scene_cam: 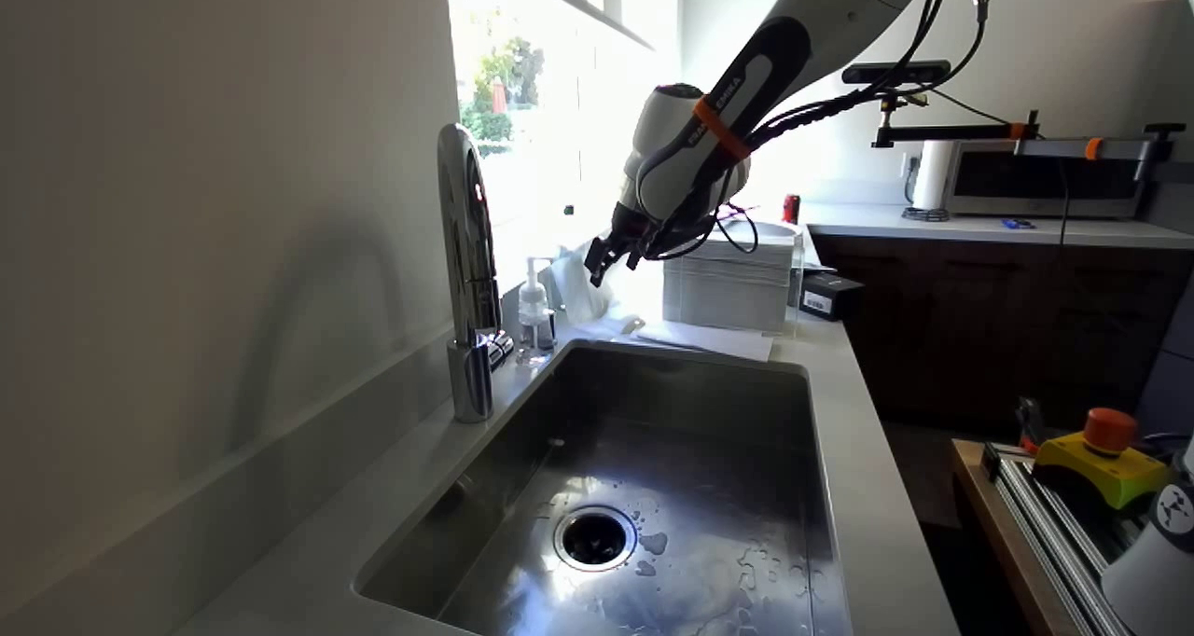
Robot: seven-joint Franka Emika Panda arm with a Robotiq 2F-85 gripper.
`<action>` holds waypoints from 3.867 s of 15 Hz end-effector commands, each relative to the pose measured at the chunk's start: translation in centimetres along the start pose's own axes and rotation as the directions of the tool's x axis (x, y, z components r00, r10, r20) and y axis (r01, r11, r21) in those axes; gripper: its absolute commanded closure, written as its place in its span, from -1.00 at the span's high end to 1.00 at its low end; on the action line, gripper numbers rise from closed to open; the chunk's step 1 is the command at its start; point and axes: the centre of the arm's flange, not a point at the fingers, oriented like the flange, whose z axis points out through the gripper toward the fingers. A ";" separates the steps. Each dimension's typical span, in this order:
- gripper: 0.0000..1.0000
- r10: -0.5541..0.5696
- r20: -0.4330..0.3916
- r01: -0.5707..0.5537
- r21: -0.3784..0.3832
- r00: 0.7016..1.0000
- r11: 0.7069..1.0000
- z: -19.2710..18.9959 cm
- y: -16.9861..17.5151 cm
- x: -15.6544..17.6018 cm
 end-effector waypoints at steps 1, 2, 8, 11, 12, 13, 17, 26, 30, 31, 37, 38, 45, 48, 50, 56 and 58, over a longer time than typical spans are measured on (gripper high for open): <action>1.00 -0.036 0.016 0.037 -0.049 0.999 0.998 2.6 0.9 0.6; 1.00 -0.044 0.018 0.046 -0.064 0.999 0.997 3.3 1.2 0.7; 1.00 -0.125 0.042 0.128 -0.067 0.991 0.990 6.6 0.8 1.2; 1.00 -0.144 0.041 0.148 -0.089 0.989 0.985 8.2 0.8 1.0; 1.00 -0.146 0.048 0.150 -0.091 0.988 0.985 8.7 0.9 0.8; 1.00 -0.144 0.051 0.148 -0.101 0.988 0.984 9.2 1.1 0.8; 1.00 -0.147 0.060 0.154 -0.126 0.987 0.980 10.2 1.0 0.4; 1.00 -0.136 0.075 0.146 -0.143 0.988 0.979 12.2 1.1 -0.2; 1.00 -0.135 0.072 0.144 -0.139 0.988 0.980 13.0 0.9 -0.6; 1.00 -0.134 0.073 0.143 -0.141 0.988 0.980 13.1 0.9 -0.7; -0.17 -0.119 0.074 0.128 -0.137 0.990 0.982 13.6 1.1 -0.6; -0.30 -0.118 0.076 0.128 -0.135 0.990 0.983 13.6 1.1 -0.6; -1.00 -0.123 0.062 0.130 -0.123 0.990 0.984 11.9 0.6 0.0; -0.96 -0.131 0.043 0.136 -0.119 0.990 0.984 10.1 0.4 0.4; -0.96 -0.135 0.038 0.138 -0.106 0.990 0.985 8.5 0.2 0.8; -0.96 -0.172 0.063 0.174 -0.036 0.983 0.984 2.7 -0.9 1.1; -0.96 -0.208 0.084 0.210 -0.016 0.974 0.978 0.7 -1.3 0.8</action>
